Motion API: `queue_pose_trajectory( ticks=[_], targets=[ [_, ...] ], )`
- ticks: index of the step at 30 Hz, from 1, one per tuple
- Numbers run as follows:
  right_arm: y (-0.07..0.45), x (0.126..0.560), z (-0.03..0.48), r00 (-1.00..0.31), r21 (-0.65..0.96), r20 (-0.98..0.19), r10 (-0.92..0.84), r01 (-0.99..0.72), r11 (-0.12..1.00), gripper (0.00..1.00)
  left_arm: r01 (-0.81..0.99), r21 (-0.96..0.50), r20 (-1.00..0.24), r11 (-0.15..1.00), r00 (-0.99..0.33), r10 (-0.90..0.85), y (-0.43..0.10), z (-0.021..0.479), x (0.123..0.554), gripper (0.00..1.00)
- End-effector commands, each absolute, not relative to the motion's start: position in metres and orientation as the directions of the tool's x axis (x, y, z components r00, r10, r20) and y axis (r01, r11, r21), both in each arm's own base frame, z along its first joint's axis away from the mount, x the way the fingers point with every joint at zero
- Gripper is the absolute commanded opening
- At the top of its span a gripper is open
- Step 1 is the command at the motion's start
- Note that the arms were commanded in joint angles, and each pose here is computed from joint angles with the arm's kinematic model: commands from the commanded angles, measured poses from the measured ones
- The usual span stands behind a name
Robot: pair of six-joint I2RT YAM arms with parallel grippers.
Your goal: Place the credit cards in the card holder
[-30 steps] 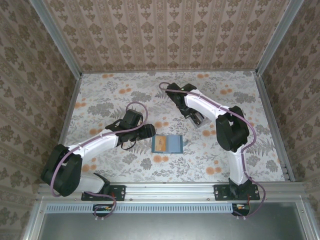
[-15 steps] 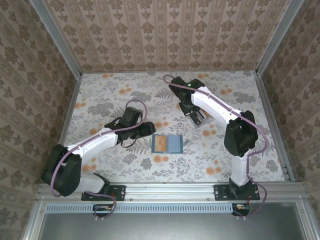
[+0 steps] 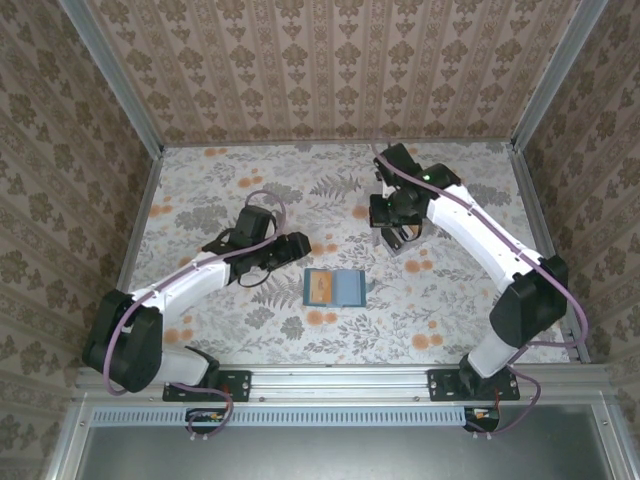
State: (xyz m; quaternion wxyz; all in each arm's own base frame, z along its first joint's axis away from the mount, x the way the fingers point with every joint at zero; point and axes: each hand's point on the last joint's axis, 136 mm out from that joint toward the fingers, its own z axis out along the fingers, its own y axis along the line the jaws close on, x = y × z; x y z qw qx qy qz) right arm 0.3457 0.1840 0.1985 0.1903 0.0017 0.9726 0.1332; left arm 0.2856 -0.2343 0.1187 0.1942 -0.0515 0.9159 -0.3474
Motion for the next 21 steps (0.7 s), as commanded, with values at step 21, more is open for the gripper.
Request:
queue_pose_trajectory(
  ticks=[21],
  targets=[
    [0.268, 0.335, 0.205, -0.980, 0.864, -0.166, 0.105, -0.094, 0.494, 0.00, 0.245, -0.894, -0.302, 0.374, -0.948, -0.100, -0.303, 0.198, 0.295, 0.58]
  ],
)
